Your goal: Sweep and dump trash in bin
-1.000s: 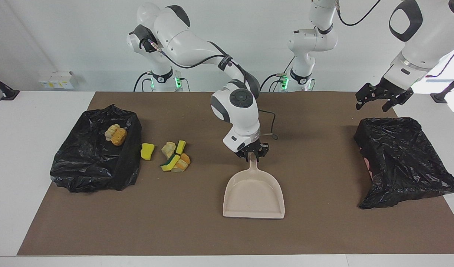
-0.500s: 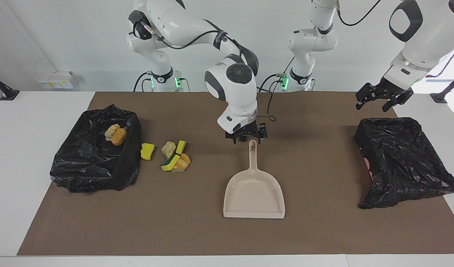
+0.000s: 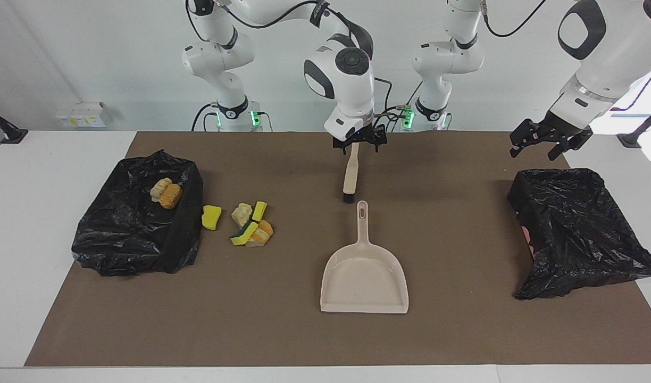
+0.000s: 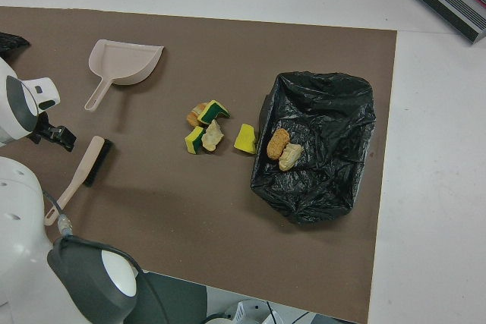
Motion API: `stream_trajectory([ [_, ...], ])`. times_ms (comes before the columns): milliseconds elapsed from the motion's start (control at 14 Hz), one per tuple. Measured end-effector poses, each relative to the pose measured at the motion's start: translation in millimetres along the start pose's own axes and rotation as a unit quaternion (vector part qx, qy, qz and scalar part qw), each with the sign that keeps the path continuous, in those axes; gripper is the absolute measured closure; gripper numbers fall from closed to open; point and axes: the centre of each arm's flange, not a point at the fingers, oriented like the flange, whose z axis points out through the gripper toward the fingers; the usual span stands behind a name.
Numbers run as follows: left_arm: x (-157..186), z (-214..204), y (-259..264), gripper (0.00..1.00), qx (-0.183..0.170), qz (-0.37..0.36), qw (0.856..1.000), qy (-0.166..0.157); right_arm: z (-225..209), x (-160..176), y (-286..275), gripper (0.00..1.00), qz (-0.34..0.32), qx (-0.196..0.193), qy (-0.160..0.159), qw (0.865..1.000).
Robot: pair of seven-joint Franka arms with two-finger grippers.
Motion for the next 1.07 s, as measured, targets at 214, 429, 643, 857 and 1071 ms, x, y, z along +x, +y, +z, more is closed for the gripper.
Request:
stream_trajectory([
  [214, 0, 0, 1, 0.00, -0.001, 0.000, 1.000, 0.001, 60, -45, 6, 0.00, 0.011, -0.010, 0.002, 1.000],
  [429, 8, 0, 26, 0.00, -0.003, 0.021, 1.000, 0.016, 97, -66, 14, 0.00, 0.039, -0.008, -0.006, 0.999],
  [643, 26, 14, 82, 0.00, -0.001, 0.057, 0.998, 0.033, 99, -65, 17, 0.08, 0.053, -0.001, -0.014, 0.999],
  [857, 49, 51, 126, 0.00, 0.001, 0.086, 0.996, 0.029, 98, -64, 17, 0.45, 0.053, 0.000, -0.014, 0.998],
  [1071, 75, 99, 174, 0.00, 0.002, 0.102, 0.994, 0.031, 93, -60, 16, 0.74, 0.055, 0.004, -0.010, 0.998],
])
